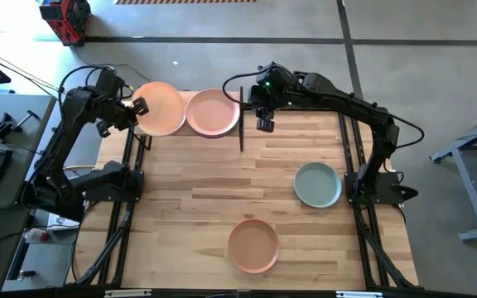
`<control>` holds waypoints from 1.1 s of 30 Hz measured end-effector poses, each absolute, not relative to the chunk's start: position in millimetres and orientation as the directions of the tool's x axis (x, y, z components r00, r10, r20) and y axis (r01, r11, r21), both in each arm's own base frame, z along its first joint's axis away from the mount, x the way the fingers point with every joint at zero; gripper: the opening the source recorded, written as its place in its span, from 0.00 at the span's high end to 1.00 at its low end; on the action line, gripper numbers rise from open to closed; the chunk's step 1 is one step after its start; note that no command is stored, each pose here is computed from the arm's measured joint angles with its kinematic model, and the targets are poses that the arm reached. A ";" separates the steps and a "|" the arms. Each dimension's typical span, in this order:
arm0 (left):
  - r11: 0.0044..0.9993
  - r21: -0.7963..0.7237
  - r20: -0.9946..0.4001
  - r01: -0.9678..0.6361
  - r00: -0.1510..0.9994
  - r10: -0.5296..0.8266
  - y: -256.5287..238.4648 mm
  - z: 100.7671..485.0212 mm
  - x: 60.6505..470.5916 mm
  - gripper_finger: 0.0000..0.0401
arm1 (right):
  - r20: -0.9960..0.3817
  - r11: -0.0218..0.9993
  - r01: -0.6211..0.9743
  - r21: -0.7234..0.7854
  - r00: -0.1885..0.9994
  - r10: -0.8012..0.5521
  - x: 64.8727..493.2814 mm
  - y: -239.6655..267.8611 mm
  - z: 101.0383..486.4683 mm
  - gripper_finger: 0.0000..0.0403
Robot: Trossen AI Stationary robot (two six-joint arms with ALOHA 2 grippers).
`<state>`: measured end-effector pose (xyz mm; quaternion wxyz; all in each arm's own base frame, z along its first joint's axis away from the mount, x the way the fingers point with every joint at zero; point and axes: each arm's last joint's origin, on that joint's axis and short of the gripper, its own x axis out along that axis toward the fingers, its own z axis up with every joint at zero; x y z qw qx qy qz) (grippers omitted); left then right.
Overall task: Place and stack plates onto a shelf
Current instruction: Stack the white plate on top of the cream plate on the shelf
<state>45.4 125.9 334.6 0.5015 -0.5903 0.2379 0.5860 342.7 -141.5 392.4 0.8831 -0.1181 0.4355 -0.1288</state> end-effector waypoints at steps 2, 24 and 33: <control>-0.387 -0.306 -0.935 -0.870 0.196 0.297 128.6 333.2 46.3 0.99 | -0.739 0.939 0.127 -0.321 0.586 -0.332 342.4 -142.3 392.3 0.64; -0.377 -0.271 -0.948 -0.886 0.179 0.262 138.2 328.0 49.4 0.86 | -0.743 0.930 0.112 -0.350 0.572 -0.348 337.0 -152.6 392.3 0.64; -0.378 -0.322 -0.940 -0.868 0.244 0.239 137.7 328.3 51.4 0.81 | -0.751 0.945 0.118 -0.304 0.581 -0.314 331.0 -163.7 391.8 0.64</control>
